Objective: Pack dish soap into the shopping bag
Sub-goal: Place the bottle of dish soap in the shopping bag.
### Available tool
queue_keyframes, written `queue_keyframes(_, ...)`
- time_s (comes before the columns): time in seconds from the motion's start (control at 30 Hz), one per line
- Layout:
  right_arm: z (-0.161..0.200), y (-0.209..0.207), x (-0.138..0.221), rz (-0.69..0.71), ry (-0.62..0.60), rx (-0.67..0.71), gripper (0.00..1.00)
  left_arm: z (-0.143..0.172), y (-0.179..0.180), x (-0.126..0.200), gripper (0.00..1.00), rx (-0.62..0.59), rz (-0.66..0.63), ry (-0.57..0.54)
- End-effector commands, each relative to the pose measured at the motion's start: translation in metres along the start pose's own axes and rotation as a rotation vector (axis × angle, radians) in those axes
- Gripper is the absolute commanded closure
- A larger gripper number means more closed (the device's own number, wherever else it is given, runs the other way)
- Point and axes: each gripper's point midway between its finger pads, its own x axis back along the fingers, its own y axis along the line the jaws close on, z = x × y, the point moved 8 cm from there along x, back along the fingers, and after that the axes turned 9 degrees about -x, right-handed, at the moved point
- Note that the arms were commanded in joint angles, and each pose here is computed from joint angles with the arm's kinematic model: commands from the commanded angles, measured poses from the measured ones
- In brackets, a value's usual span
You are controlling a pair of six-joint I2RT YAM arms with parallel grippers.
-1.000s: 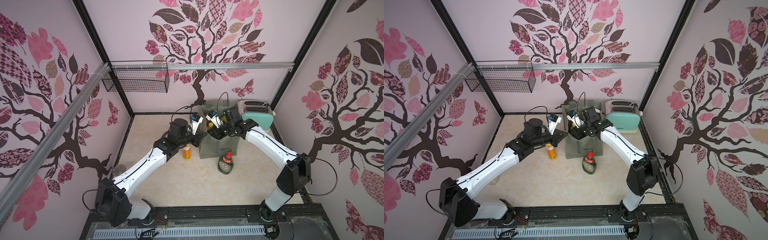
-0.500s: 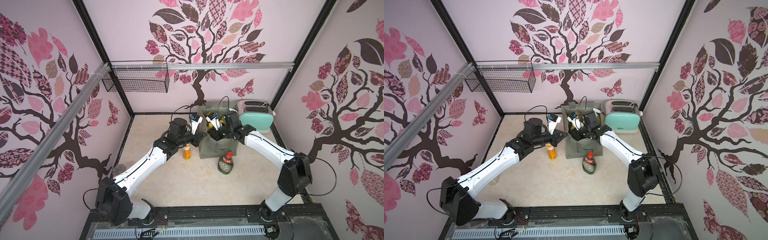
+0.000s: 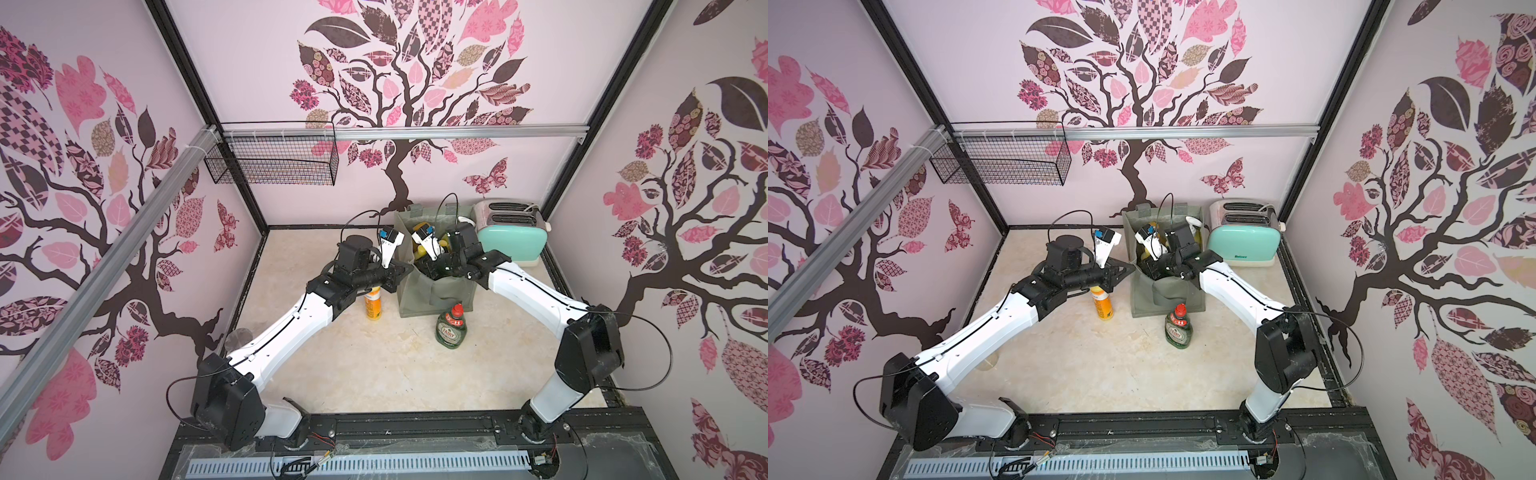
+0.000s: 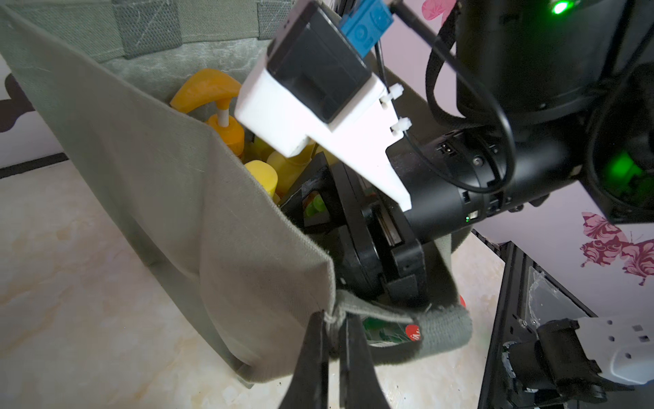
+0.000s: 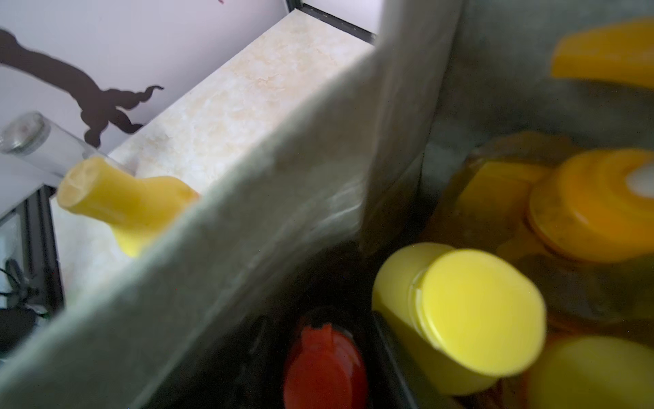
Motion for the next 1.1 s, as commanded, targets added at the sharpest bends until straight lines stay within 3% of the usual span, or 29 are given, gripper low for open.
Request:
queue_keyframes(0.0,-0.019,0.025,0.033,-0.043,-0.03,-0.028,0.32,-0.045,-0.006,0.034,1.0,-0.068,-0.029,-0.237)
queue_keyframes(0.07,-0.032,0.033,0.052,-0.032,-0.082,-0.025,0.29,-0.039,-0.007,0.039,0.96,-0.06,-0.035,-0.22)
queue_keyframes(0.3,-0.062,0.052,0.121,0.073,-0.238,-0.029,0.24,-0.045,-0.013,0.064,0.51,-0.014,-0.096,-0.181)
queue_keyframes(0.53,-0.053,0.022,0.168,0.279,-0.342,-0.136,0.16,-0.07,-0.009,0.067,0.25,0.075,-0.159,-0.155)
queue_keyframes(0.6,-0.046,0.001,0.177,0.368,-0.356,-0.196,0.13,-0.07,-0.002,0.055,0.23,0.097,-0.187,-0.11)
queue_keyframes(0.77,-0.024,-0.044,0.183,0.436,-0.343,-0.347,0.13,-0.051,0.009,0.022,0.23,0.142,-0.202,0.005)
queue_keyframes(1.07,0.02,-0.058,0.155,0.452,-0.172,-0.408,0.16,-0.004,-0.007,0.001,0.29,0.123,-0.21,0.146)
